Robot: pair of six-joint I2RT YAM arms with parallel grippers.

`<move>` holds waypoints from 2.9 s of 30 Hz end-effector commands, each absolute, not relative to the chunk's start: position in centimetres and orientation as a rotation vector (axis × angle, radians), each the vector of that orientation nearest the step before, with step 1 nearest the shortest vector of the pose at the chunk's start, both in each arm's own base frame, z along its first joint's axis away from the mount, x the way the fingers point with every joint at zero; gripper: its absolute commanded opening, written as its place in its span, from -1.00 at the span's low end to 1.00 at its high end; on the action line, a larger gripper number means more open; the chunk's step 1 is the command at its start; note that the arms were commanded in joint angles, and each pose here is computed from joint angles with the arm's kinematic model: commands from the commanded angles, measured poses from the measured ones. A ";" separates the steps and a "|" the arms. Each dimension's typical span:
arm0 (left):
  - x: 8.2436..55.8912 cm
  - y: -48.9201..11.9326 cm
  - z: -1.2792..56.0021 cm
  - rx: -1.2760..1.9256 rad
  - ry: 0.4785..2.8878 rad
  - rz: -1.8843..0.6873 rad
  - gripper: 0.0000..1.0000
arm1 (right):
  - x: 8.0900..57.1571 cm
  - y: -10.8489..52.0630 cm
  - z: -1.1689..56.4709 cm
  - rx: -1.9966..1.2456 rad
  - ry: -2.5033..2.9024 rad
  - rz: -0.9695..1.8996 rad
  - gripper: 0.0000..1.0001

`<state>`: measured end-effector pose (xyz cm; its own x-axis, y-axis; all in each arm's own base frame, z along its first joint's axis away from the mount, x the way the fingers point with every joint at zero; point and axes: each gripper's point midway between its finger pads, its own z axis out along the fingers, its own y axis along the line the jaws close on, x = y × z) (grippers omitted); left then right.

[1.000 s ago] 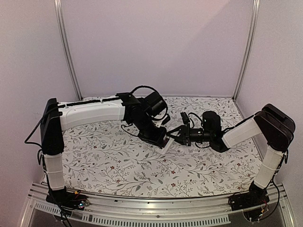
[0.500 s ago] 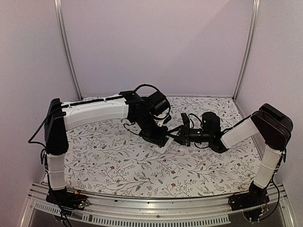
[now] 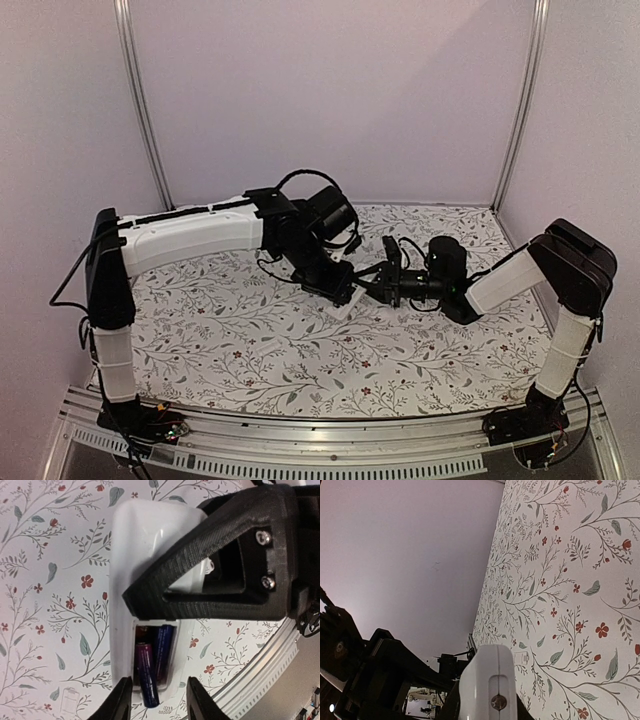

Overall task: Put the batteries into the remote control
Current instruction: Place the battery in the battery compartment, then load the battery into the battery compartment.

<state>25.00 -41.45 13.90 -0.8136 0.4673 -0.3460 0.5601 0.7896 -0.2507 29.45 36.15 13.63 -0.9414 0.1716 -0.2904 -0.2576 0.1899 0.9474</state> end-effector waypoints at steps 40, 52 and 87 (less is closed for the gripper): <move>22.4 -38.5 16.9 0.906 2.259 -1.035 0.54 | 26.5 37.9 20.4 -0.357 1.881 2.052 -1.00; 23.6 -38.2 16.6 0.839 2.285 -1.050 0.31 | 25.9 38.3 20.8 -0.385 1.862 2.085 -1.00; 23.9 -39.5 13.9 0.714 2.413 -1.142 -0.40 | 24.1 38.4 24.8 -0.500 1.696 2.136 -0.99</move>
<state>22.84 -39.67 16.83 -0.7671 0.2840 -0.5752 0.6332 0.4791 -0.6079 26.25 37.88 19.44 -0.9160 0.0639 -0.3961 -0.3994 -0.0519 0.9153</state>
